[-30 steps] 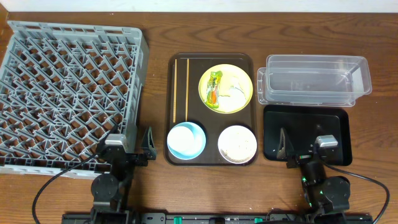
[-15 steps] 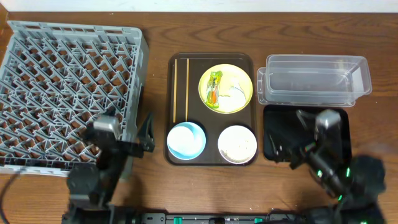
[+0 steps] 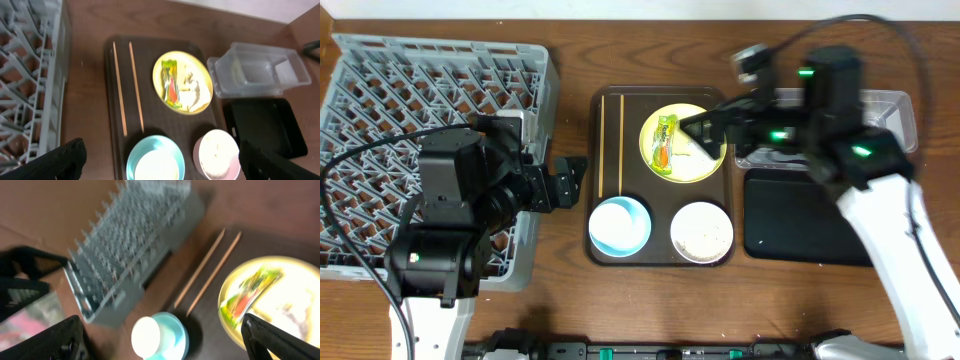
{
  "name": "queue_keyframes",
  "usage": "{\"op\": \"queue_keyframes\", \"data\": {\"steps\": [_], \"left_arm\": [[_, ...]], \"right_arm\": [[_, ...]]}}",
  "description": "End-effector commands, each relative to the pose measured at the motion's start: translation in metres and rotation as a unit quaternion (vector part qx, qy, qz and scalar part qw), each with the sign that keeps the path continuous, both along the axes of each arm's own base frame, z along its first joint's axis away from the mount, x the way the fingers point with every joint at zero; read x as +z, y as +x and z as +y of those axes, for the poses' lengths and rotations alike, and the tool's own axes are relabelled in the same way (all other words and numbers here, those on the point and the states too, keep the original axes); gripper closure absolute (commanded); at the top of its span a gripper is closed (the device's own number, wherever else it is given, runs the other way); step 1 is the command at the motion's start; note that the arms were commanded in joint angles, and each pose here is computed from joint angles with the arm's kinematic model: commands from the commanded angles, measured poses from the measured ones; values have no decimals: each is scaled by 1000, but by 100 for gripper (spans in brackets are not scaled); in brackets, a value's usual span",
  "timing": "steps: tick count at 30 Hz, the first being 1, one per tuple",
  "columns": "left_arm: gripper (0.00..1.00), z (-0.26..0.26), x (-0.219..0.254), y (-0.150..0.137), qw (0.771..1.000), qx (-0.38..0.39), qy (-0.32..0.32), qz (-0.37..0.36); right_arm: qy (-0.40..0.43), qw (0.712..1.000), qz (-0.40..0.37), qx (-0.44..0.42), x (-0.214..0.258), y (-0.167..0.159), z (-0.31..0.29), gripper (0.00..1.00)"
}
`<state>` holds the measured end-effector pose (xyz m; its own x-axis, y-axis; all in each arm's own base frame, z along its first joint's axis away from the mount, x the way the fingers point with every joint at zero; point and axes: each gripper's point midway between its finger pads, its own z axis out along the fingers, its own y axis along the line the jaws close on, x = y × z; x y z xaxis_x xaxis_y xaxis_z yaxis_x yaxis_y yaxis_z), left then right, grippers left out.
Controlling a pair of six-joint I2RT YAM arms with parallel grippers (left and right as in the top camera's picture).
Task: Sort waste into correct bins and load items into the dishwasher
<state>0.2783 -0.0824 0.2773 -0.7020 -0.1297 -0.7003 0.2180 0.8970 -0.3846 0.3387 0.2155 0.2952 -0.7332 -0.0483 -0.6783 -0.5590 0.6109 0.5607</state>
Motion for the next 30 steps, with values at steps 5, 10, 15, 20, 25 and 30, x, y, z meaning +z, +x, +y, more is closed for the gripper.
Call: {"op": "queue_keyframes", "data": {"steps": [5,10,15,20,25,30], "left_arm": [[3,-2,-10,3,999,-3,-4,31],[3,-2,-16,7,999,-3,-3,43],[3,-2,-17,7,999,-3,-3,45],[3,-2,-17,7,999,-3,-3,45],[3,-2,-17,7,999,-3,-3,45],[3,-2,-17,7,999,-3,-3,45]], "right_arm": [[-252,955,103,-121,-155,38,-8,1],[-318,922,156,-154,-222,46,-22,17],[-346,908,184,-150,-263,46,-27,44],[-340,909,189,-149,-263,48,-27,97],[-292,928,138,-184,-198,65,-35,99],[-231,936,59,-258,-105,76,-81,99]]}}
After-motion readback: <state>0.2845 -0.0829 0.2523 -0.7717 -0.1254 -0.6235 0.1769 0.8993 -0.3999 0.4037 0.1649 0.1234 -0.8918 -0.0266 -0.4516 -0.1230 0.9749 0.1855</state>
